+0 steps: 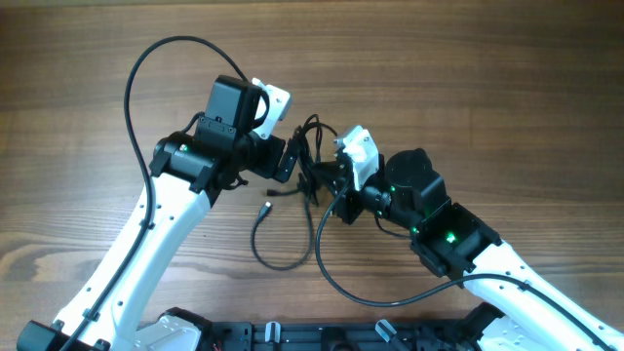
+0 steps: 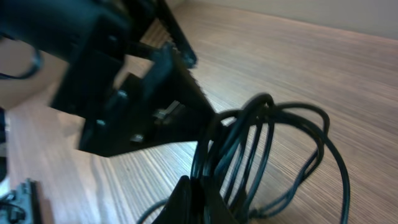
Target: Untangle cables
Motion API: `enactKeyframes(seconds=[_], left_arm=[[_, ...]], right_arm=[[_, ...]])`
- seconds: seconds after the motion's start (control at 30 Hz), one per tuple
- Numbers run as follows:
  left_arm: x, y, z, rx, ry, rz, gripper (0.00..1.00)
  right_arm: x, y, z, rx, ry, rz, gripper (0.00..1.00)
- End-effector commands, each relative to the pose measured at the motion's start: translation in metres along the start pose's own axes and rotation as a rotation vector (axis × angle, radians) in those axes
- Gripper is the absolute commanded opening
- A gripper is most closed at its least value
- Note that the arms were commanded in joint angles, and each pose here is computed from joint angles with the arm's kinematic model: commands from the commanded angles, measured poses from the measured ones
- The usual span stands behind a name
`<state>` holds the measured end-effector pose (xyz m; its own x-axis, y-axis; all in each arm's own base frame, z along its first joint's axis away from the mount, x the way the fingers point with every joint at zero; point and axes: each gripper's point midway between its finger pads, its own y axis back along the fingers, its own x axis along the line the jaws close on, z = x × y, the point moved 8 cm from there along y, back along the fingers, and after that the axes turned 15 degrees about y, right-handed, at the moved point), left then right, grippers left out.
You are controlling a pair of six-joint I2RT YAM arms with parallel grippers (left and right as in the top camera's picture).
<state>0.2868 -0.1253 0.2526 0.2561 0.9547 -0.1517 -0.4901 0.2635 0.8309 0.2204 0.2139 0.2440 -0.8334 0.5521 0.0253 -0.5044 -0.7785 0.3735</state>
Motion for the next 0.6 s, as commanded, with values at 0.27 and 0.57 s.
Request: enactKeyframes(seconds=[0.27,0.57], left_arm=[[-0.021,-0.002,0.013,-0.062,-0.119,-0.222,0.97],[-0.02,-0.002,0.009,-0.04,-0.11,-0.206,0.99]], right_arm=[[0.001,0.0,-0.006,0.042,-0.053,0.012,0.05],[-0.021,0.013,-0.056,0.311,-0.374,-0.335,0.54]])
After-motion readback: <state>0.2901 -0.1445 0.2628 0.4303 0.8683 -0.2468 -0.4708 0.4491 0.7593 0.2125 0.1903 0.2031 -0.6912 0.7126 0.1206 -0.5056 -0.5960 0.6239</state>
